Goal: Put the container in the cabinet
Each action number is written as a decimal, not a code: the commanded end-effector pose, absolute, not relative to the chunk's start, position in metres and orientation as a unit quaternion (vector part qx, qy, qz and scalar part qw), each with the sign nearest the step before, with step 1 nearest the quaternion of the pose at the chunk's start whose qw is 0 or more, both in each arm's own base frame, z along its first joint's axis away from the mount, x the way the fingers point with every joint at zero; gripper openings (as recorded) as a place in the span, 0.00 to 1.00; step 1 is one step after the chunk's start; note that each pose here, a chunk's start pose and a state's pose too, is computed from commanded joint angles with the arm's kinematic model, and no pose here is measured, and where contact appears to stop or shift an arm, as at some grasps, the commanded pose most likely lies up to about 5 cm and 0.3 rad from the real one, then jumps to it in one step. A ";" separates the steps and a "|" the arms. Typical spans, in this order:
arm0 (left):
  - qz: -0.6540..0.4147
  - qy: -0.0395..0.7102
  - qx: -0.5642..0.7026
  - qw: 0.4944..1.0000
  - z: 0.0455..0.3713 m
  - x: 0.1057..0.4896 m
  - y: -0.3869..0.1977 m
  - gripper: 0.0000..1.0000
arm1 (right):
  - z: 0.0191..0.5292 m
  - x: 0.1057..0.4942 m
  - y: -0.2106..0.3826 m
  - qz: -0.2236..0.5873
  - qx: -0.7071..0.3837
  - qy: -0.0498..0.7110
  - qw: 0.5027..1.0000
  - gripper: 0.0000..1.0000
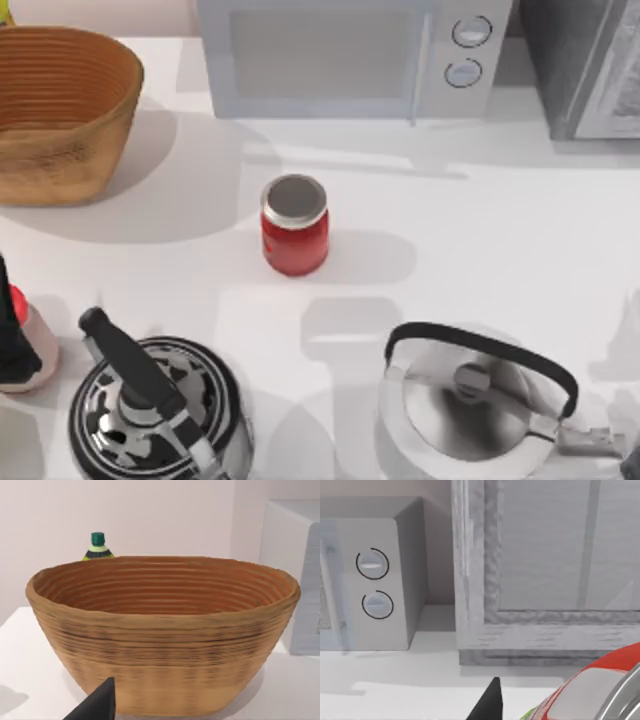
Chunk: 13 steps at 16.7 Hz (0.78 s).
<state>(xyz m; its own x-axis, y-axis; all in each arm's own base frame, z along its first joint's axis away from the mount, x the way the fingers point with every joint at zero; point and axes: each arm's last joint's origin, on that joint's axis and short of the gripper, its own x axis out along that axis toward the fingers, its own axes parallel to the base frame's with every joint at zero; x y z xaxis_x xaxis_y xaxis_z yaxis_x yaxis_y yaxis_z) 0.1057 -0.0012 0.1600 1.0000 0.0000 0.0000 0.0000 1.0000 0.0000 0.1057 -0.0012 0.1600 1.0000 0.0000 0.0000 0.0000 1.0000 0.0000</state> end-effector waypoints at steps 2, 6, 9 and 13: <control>0.000 0.000 0.000 1.000 0.160 0.106 -0.001 1.00 | 0.159 0.106 -0.001 0.001 0.001 0.003 1.000 0.00; 0.000 0.000 0.000 1.000 0.160 0.106 -0.001 1.00 | 0.172 0.105 0.000 0.006 0.005 0.007 1.000 0.00; 0.000 0.000 0.000 1.000 0.160 0.106 -0.001 1.00 | 0.203 0.106 0.003 0.013 0.013 0.011 1.000 0.00; 0.000 0.000 0.000 1.000 0.160 0.106 -0.001 1.00 | 0.268 0.111 0.007 0.021 0.022 0.012 0.999 0.00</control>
<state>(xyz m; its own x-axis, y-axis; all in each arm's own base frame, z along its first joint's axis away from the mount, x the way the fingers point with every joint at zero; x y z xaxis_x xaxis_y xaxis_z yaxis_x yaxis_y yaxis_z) 0.1057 -0.0012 0.1600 1.0000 0.0000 0.0000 0.0000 1.0000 0.0000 0.1114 0.0068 0.2678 0.9989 0.0425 -0.0221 -0.0415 0.9982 0.0443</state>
